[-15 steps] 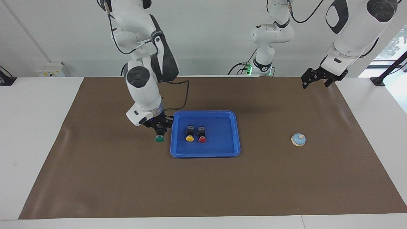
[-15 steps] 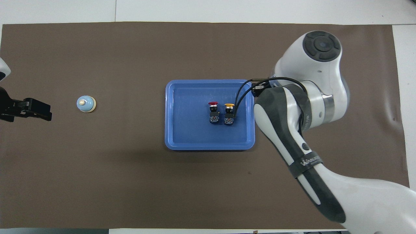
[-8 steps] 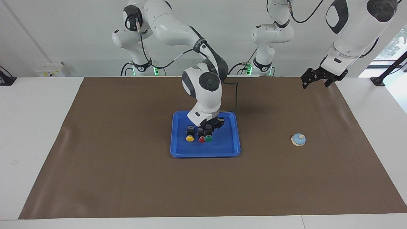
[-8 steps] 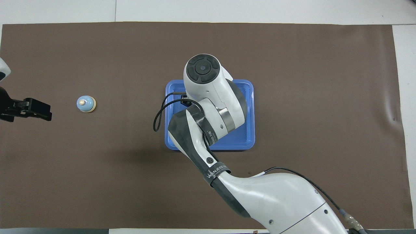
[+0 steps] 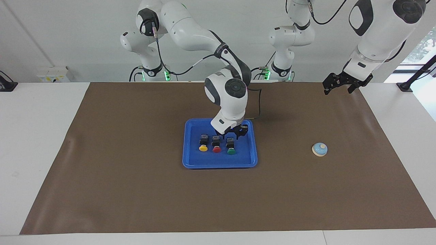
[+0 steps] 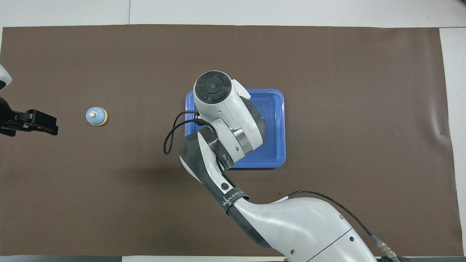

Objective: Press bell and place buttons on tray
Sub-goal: 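Carry the green button into the tray beside the red one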

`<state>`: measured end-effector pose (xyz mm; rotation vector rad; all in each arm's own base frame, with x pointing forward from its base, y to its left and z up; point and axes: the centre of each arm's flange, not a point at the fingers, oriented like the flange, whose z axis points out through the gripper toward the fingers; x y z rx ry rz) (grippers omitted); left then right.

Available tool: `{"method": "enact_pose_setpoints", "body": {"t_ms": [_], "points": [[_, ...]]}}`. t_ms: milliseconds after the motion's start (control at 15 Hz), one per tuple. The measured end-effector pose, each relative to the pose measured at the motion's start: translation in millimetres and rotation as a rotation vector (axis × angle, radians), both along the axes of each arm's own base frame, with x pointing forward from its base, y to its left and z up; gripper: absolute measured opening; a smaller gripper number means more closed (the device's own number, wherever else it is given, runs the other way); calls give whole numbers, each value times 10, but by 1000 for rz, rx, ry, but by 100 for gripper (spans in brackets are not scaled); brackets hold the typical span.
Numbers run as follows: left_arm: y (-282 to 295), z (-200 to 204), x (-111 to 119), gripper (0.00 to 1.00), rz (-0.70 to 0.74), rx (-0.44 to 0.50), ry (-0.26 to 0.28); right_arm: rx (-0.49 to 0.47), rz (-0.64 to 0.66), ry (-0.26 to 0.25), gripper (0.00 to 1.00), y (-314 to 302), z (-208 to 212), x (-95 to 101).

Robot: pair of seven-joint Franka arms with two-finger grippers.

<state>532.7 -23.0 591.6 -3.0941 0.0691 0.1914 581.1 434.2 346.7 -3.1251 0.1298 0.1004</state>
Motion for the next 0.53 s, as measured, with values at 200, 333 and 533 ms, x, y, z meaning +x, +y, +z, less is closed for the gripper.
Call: {"method": "enact_pose_setpoints", "body": {"t_ms": [200,333,533], "points": [[0,0,0,100,0,0,0,-6,-13,-4,100,-86,48,54],[0,0,0,100,0,0,0,-15,-40,-21,100,-292,261,162],[0,0,0,100,0,0,0,-2,-85,-51,100,-1025,968,376]]}}
